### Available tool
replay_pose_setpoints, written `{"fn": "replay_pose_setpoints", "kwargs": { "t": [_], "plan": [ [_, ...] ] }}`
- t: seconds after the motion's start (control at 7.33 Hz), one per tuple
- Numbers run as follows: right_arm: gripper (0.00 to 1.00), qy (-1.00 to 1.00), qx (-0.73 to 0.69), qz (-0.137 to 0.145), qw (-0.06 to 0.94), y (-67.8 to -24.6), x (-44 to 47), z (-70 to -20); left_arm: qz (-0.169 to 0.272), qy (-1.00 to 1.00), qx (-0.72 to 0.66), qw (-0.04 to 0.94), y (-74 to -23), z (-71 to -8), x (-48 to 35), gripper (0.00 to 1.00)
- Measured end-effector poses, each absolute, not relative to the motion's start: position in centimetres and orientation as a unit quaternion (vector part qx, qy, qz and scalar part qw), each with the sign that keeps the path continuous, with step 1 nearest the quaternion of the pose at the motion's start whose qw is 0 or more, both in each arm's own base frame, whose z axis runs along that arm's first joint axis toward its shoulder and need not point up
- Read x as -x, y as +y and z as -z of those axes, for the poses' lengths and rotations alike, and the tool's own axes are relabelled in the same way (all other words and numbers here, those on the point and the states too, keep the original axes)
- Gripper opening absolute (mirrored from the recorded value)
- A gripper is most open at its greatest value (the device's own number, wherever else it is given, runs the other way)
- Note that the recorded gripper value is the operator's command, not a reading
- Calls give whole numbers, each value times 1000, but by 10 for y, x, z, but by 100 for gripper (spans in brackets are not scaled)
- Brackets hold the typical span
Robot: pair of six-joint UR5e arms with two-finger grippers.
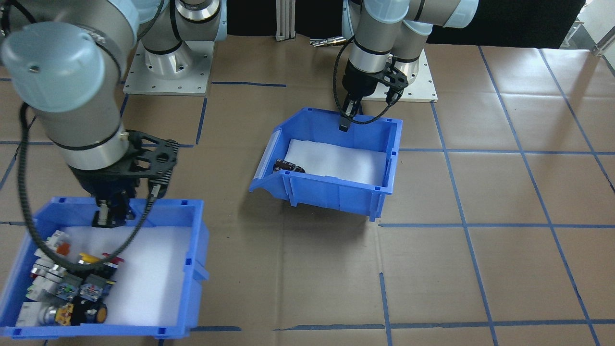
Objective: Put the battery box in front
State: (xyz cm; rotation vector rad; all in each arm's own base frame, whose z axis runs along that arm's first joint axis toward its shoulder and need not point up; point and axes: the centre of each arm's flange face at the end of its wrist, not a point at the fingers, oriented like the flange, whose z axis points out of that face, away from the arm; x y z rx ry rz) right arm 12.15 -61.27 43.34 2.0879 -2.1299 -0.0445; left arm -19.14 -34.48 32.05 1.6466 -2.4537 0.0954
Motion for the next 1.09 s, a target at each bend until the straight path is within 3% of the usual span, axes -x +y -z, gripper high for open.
{"fn": "replay_pose_setpoints", "kwargs": {
  "t": [0.55, 1.09],
  "plan": [
    [1, -715, -696, 34, 54, -548, 8, -419, -16, -835, -542, 91, -464, -356, 166, 0],
    [1, -700, -710, 8, 78, -486, 12, -381, 17, -799, -588, 122, -553, -348, 228, 0]
  ]
}}
